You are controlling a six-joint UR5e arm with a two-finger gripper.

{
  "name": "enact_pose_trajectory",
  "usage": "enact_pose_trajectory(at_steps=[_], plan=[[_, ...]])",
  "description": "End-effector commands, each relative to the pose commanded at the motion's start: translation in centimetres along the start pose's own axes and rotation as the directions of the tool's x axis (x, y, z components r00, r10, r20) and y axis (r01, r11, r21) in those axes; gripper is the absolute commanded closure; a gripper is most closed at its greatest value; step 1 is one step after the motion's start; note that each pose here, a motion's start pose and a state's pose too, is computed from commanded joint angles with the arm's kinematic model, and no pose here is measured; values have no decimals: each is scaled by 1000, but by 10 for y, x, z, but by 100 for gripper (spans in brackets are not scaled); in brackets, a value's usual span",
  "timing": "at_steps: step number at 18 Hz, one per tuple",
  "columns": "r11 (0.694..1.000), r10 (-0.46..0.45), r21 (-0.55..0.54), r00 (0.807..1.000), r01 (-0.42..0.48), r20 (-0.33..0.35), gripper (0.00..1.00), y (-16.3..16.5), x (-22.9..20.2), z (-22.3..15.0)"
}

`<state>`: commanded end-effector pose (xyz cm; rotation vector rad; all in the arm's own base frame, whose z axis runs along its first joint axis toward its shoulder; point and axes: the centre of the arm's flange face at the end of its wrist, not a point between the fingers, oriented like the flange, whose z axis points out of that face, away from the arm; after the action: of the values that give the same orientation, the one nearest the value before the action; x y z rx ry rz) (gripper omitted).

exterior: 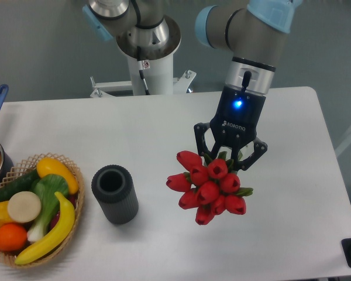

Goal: Insert the flowers into the vase
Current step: 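Hold the red tulip bunch in the gripper and begin moving toward the black vase, then carry the tulips over the black vase, tilting stems down toward its opening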

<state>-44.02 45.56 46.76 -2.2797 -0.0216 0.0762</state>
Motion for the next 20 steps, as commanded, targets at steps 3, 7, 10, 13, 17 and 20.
enact_pose_trajectory(at_steps=[3,7,10,13,17,20], plan=[[1000,-1,-3,1000,1,-4,63,3,1,2],[1000,-3,-5,1000,3,-7,63,3,2,3],[1000,2,-4,1000,-2,-11,63,2,4,6],[1000,8,-7,1000,-8,-15,63,2,4,10],[1000,29,-4,999,-29,-40,63,-7,19,22],[998,54,18,996,-53,-64,63,-17,32,28]])
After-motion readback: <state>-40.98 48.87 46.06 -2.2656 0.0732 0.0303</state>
